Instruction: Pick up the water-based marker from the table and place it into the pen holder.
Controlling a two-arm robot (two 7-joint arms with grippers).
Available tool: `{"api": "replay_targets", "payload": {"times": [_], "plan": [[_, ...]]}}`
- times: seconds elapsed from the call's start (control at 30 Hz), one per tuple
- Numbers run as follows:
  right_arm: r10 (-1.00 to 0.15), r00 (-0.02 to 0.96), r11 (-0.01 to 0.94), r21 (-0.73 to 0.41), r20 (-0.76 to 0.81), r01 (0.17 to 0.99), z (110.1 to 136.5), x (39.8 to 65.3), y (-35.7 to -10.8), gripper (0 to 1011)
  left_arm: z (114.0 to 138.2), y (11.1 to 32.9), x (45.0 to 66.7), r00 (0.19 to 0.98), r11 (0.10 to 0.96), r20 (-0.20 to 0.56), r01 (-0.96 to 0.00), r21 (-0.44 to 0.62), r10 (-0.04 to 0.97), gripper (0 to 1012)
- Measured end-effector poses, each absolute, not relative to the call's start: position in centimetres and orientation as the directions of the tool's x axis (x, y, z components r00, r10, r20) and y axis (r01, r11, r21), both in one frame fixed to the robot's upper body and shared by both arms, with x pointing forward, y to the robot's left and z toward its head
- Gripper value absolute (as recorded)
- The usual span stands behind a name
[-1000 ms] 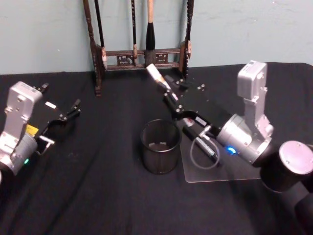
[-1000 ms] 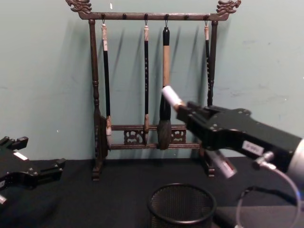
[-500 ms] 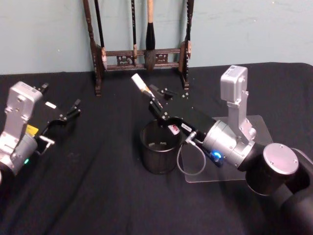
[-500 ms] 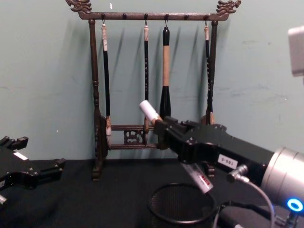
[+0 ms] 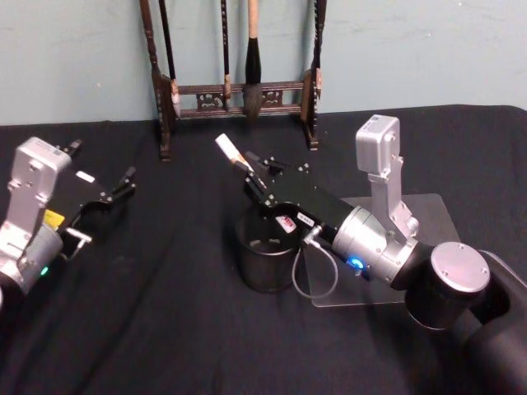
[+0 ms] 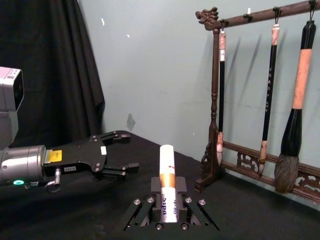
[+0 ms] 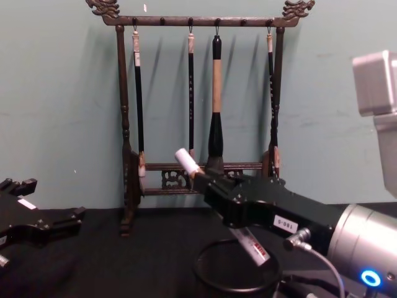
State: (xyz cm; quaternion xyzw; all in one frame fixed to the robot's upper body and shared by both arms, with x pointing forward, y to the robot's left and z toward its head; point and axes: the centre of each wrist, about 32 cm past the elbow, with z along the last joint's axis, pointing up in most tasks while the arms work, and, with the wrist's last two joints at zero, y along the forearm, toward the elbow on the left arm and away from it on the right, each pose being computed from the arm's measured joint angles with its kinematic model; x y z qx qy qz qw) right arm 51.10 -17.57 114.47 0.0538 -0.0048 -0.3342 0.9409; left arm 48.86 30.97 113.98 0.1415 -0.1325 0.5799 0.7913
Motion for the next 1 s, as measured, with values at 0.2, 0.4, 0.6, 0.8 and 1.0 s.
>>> {"api": "replay_targets", "payload": {"times": [0.2, 0.4, 0.6, 0.8, 1.0], "plan": [[-0.631, 0.775, 0.77, 0.092, -0.033, 0.631, 114.19, 51.17, -17.46, 171, 113.98, 30.97, 48.86, 0.292, 0.287, 0.374, -0.955, 0.07, 0.88, 1001], [-0.632, 0.774, 0.77, 0.085, -0.038, 0.633, 114.01, 51.23, -17.32, 171, 113.98, 30.97, 48.86, 0.292, 0.287, 0.374, -0.955, 0.07, 0.88, 1001], [-0.632, 0.774, 0.77, 0.076, -0.04, 0.633, 113.82, 51.27, -17.18, 171, 113.98, 30.97, 48.86, 0.292, 0.287, 0.374, -0.955, 0.07, 0.88, 1001], [-0.634, 0.773, 0.77, 0.057, -0.041, 0.635, 113.48, 51.3, -17.03, 171, 113.98, 30.97, 48.86, 0.292, 0.287, 0.374, -0.955, 0.07, 0.88, 1001], [-0.635, 0.772, 0.77, 0.051, -0.035, 0.636, 113.4, 51.26, -17.02, 171, 113.98, 30.97, 48.86, 0.292, 0.287, 0.374, -0.955, 0.07, 0.88, 1001]]}}
